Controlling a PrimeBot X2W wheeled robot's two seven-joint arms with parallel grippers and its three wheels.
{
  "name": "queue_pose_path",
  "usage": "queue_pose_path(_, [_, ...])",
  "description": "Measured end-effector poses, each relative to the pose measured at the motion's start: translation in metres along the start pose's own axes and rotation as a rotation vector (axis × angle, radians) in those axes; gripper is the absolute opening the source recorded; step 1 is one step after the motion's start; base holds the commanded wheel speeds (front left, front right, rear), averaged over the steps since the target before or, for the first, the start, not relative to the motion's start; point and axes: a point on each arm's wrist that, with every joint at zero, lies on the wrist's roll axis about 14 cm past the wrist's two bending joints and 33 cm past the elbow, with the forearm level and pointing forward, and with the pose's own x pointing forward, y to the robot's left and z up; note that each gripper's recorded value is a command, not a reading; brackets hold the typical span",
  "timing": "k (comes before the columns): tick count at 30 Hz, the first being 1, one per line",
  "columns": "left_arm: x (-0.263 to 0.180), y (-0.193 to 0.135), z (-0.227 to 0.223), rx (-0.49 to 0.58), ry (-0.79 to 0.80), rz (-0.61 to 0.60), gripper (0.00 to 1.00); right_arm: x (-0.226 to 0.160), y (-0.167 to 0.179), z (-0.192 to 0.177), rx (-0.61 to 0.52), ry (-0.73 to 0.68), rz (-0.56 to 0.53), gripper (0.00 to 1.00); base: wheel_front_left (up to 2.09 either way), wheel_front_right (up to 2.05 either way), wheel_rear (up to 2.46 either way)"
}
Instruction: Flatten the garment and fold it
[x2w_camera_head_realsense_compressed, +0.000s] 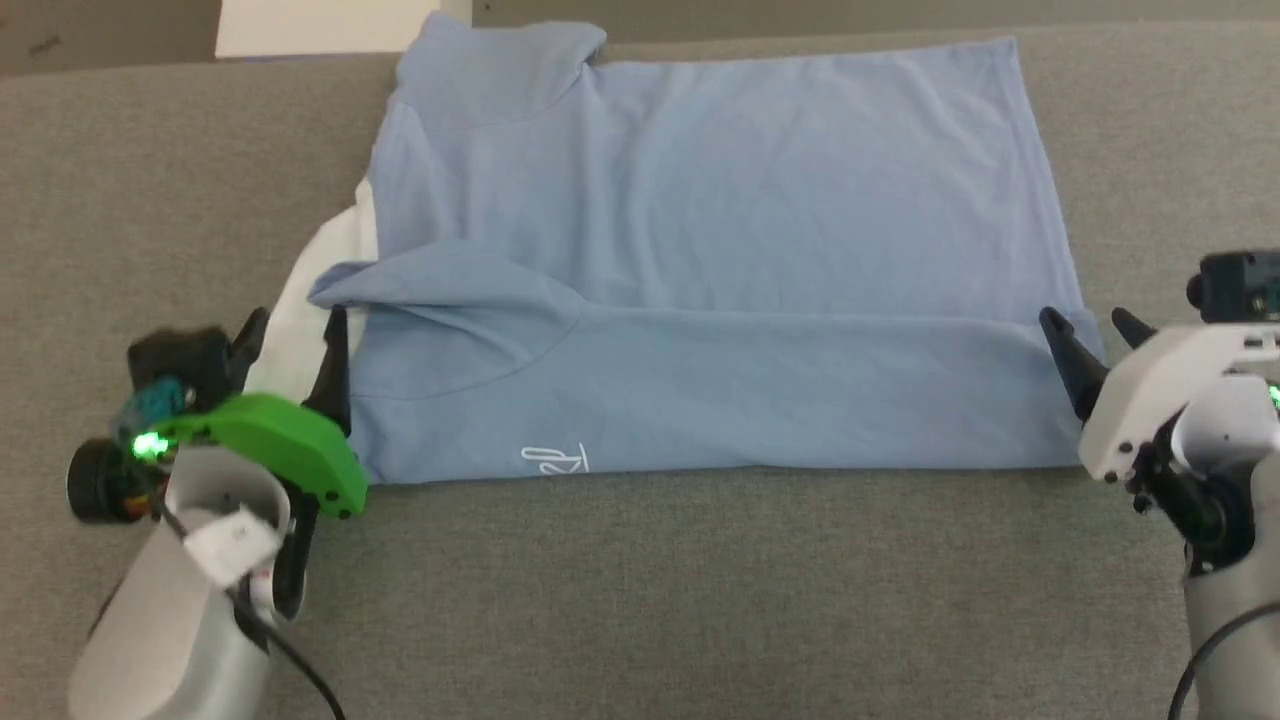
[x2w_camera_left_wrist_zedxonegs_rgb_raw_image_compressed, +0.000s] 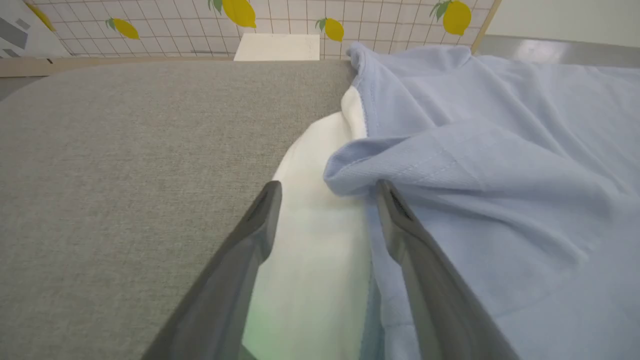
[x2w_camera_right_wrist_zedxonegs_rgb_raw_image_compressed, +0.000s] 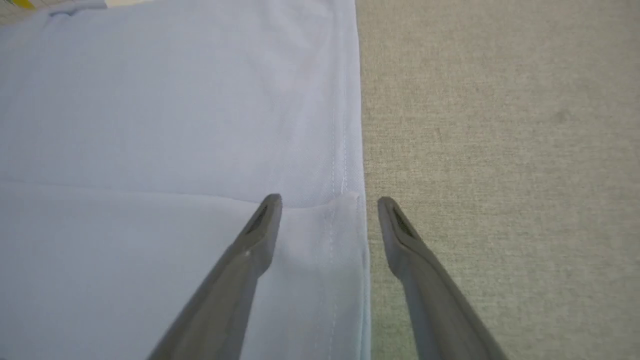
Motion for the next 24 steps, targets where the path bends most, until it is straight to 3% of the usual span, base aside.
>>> queue_pose_path(5, [-0.033,0.001,0.007,-0.047,-0.132,0.058,1.0,-0.029,0.005,0.016,0.028,-0.223,-0.005,1.0,0.0,0.0,0.0])
queue_pose_path(13, [-0.073,-0.011,-0.004,-0.093,-0.153,0.068,1.0,-0.082,0.02,0.03,0.037,-0.521,0.008,1.0,0.0,0.0,0.0])
queue_pose_path(24, [-0.061,-0.019,-0.034,-0.119,0.025,0.073,1.0,-0.114,0.019,0.033,0.034,-0.661,-0.014,1.0,0.0,0.0,0.0])
